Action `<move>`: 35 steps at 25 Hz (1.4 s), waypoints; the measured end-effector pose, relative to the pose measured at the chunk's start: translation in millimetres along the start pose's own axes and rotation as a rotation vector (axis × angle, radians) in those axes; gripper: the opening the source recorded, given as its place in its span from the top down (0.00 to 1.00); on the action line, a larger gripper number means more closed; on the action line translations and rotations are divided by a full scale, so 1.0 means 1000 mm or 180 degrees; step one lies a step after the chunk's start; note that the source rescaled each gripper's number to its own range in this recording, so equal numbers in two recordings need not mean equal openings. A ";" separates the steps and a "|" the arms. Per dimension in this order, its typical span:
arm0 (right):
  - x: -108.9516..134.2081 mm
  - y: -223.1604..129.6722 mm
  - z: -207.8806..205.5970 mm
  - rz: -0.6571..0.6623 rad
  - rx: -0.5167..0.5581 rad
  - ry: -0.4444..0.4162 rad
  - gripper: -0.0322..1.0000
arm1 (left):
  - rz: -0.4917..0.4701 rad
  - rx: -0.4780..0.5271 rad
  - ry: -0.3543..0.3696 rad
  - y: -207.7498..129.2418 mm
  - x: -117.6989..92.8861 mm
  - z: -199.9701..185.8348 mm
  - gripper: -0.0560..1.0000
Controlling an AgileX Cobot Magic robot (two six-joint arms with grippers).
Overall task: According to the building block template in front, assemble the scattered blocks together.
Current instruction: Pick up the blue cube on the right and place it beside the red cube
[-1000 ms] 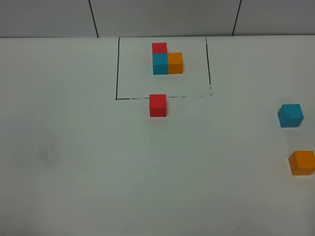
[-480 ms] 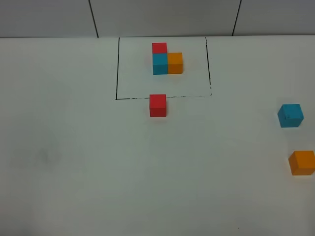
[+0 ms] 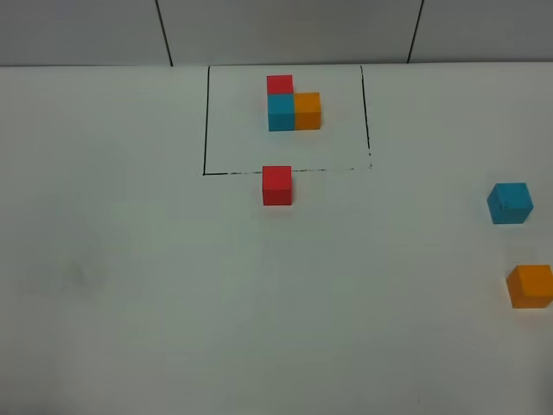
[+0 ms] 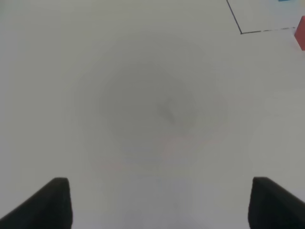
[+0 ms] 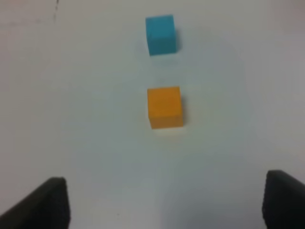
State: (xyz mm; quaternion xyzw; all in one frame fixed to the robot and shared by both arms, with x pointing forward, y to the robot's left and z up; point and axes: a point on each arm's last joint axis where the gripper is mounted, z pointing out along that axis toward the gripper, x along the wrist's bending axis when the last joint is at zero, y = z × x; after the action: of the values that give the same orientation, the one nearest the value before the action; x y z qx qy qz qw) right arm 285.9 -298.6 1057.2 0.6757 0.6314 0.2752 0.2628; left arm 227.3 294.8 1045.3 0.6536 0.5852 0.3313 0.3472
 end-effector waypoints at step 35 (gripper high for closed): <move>-0.002 0.131 0.316 -0.0234 0.1680 -0.0017 0.01 | -0.0006 0.0000 0.0000 0.000 0.000 0.000 0.20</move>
State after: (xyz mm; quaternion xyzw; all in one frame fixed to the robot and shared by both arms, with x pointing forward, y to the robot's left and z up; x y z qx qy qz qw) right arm 601.1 -311.8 925.1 0.6982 0.7047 0.0895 0.0890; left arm 227.4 294.8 1045.4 0.6530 0.5859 0.3310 0.3475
